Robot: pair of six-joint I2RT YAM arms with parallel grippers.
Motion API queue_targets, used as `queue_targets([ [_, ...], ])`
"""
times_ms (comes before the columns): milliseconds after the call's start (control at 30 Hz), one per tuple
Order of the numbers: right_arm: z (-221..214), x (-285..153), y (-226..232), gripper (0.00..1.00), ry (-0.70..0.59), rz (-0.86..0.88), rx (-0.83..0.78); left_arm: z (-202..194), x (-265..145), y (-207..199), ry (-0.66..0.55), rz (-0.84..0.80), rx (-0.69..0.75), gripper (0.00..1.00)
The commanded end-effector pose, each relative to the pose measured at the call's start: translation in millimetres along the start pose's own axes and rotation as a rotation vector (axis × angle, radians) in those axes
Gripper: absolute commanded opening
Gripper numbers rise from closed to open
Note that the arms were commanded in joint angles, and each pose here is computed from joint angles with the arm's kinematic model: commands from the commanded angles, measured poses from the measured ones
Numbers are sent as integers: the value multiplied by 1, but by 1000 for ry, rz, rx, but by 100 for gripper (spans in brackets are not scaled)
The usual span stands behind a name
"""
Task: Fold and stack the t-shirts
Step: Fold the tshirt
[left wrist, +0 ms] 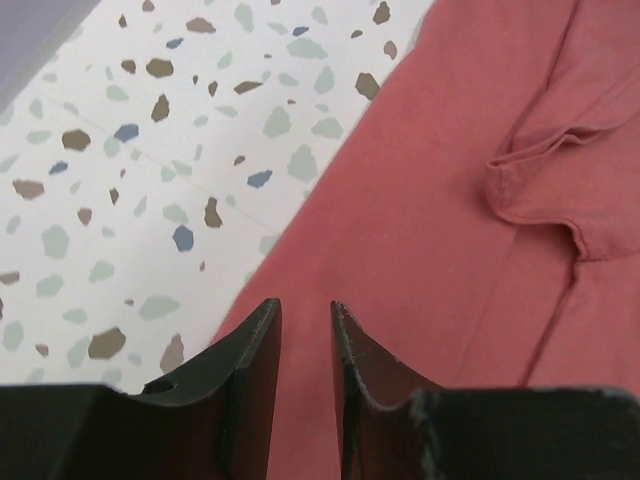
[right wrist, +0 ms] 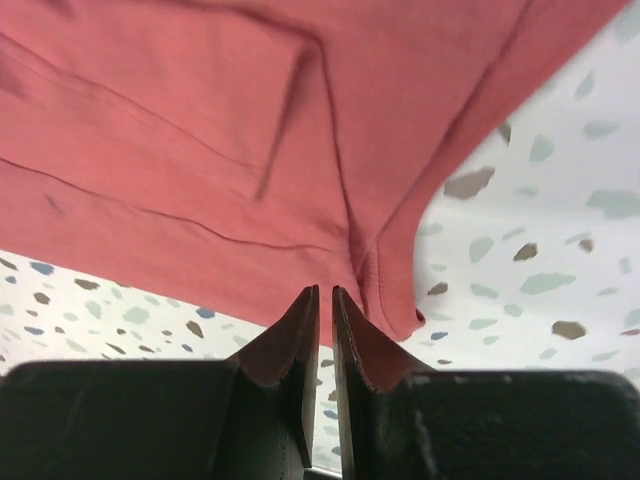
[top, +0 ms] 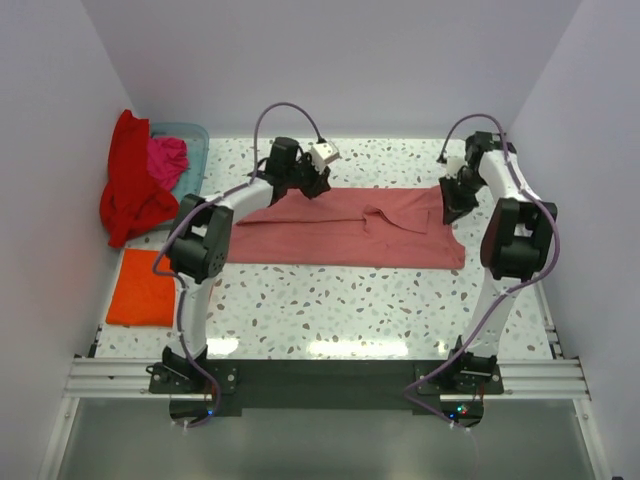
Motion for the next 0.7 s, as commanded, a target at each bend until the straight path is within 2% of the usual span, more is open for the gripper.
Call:
queue_targets([
  [0,34,-17,15,14,-107,-6,-76,30,-35,-20,61,-85,-102,30],
  [100,54,-7,22,15,-124,-25,-117,11,-51,-22,170,-118,-269,29],
  [200,67,4,37,14,-119,-12,-149,10,-53,-30,182,-182,-295,29],
  [267,72,10,50,14,-122,-3,-169,17,-48,-39,149,-234,-303,26],
  [500,71,4,53,13,-118,-39,-168,43,9,-83,122,-321,-243,22],
  [667,65,-6,46,13,-132,-54,-137,37,46,-97,129,-297,-235,22],
])
Point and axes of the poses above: each gripper's point midway between its finger pads, its own x axis out along the fingers, its own y axis along the line the jaws close on, z = x × y, the point moved 8 cm from there along -x, back along the fingers, and after that the axes turned 8 degrees about -x, right-handed, at the moved point
